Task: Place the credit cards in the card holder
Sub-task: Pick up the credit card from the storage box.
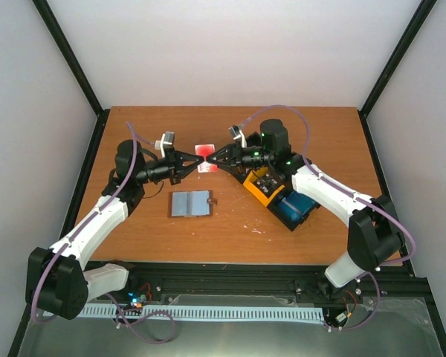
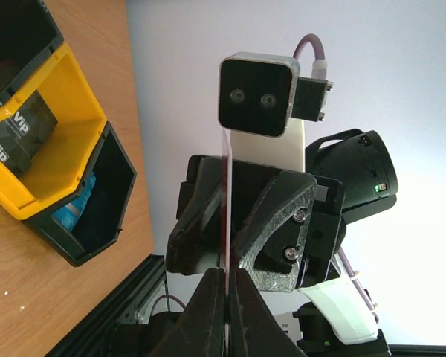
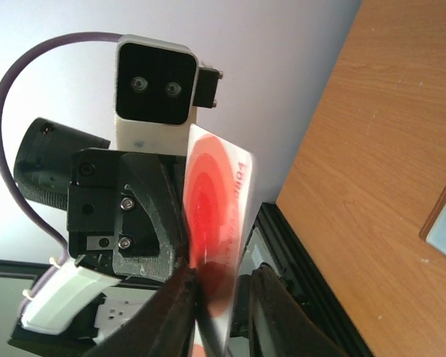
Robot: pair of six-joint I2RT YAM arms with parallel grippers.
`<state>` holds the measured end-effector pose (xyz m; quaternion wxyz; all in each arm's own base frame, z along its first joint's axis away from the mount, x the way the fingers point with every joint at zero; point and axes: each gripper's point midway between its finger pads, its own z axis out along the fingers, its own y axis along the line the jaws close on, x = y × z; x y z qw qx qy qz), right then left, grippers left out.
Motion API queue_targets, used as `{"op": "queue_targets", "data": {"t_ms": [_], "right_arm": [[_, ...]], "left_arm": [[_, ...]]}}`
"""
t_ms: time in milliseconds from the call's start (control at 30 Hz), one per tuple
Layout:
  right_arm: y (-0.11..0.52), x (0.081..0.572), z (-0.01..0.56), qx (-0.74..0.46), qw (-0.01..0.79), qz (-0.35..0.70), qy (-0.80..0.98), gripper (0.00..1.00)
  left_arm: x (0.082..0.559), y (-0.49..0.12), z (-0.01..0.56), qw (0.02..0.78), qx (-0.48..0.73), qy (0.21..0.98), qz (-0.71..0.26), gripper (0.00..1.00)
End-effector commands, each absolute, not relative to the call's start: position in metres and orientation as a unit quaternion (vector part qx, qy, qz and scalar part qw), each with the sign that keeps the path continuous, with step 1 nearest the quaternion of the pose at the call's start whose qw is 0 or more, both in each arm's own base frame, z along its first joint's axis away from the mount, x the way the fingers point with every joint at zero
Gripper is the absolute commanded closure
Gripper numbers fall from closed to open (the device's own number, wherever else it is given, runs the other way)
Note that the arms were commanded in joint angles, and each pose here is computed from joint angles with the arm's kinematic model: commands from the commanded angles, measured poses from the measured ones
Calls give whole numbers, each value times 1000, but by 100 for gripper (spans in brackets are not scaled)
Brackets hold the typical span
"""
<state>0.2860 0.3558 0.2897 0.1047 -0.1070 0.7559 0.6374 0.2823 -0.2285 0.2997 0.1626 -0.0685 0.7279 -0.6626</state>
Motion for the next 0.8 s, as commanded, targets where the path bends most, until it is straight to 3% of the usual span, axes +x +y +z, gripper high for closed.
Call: {"op": "queue_targets", "data": {"t_ms": [0, 167, 267, 433, 667, 733, 767], "right_arm": [[360, 285, 279, -102, 102, 628, 765, 83], [358, 284, 284, -94, 110, 640, 755, 97], [356, 283, 281, -87, 111, 638, 757, 97], [353, 280, 284, -83, 116, 643, 752, 88], [352, 279, 287, -73, 112, 647, 751, 97], [350, 280, 285, -63, 112, 645, 753, 97], [349, 281, 285, -58, 115, 643, 755, 97]], "left_arm": [[279, -231, 327, 169, -40, 716, -676, 99], [282, -229, 318, 177, -45, 729, -659, 99], [284, -226, 311, 180, -51, 741, -645, 99], [283, -224, 299, 165, -59, 750, -638, 98], [283, -225, 292, 149, -69, 758, -631, 97], [284, -224, 287, 146, -73, 762, -627, 91], [284, -224, 283, 142, -75, 766, -623, 81]]}}
